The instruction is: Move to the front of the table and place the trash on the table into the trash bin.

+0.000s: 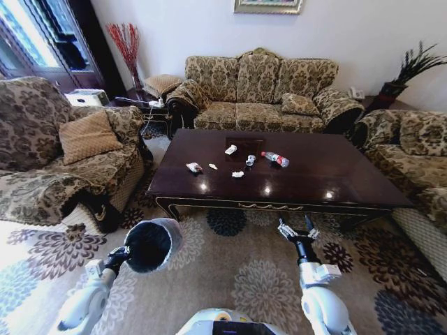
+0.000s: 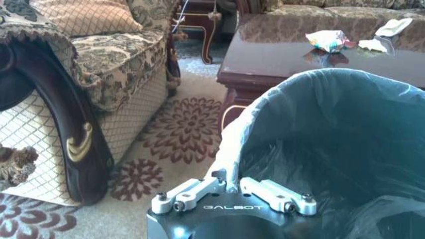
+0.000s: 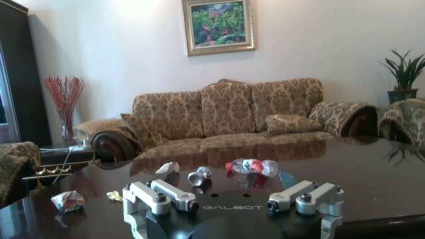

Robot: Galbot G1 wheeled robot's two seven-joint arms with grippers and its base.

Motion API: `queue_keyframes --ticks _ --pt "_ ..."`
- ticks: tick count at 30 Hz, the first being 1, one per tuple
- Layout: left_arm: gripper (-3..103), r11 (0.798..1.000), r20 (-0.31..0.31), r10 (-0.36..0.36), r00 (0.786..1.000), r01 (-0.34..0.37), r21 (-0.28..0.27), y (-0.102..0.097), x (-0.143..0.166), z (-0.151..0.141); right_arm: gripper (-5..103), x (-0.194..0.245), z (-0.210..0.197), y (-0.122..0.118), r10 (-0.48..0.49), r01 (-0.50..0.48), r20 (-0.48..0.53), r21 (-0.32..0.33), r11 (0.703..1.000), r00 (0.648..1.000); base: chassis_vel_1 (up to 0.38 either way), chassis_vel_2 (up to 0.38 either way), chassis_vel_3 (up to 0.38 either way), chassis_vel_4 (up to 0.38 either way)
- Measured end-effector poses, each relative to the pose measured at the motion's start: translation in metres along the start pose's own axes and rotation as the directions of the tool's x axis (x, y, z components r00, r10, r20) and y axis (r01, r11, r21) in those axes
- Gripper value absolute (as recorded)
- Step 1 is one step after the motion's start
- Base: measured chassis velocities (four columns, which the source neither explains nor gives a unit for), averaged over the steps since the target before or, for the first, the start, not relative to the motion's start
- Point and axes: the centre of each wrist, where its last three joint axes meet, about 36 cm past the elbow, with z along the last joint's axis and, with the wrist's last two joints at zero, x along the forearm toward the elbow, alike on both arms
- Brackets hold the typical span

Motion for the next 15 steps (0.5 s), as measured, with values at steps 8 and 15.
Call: queue_keyframes --ticks 8,15 --pt "0 1.000 0.000 0.001 1.000 -0.001 0.000 -0.0001 -0.0002 0.0002 100 0.0000 -0.0001 0.0000 0.000 0.000 0.000 0.000 1.000 1.000 0.000 0.000 0.000 0.000" --pt "0 1.000 0.000 0.000 1.000 0.000 0.000 0.0000 -0.0003 0.0003 100 0.0000 -0.0003 0.0001 0.000 0.000 0.000 0.000 1.000 1.000 0.000 0.000 0.000 0.000"
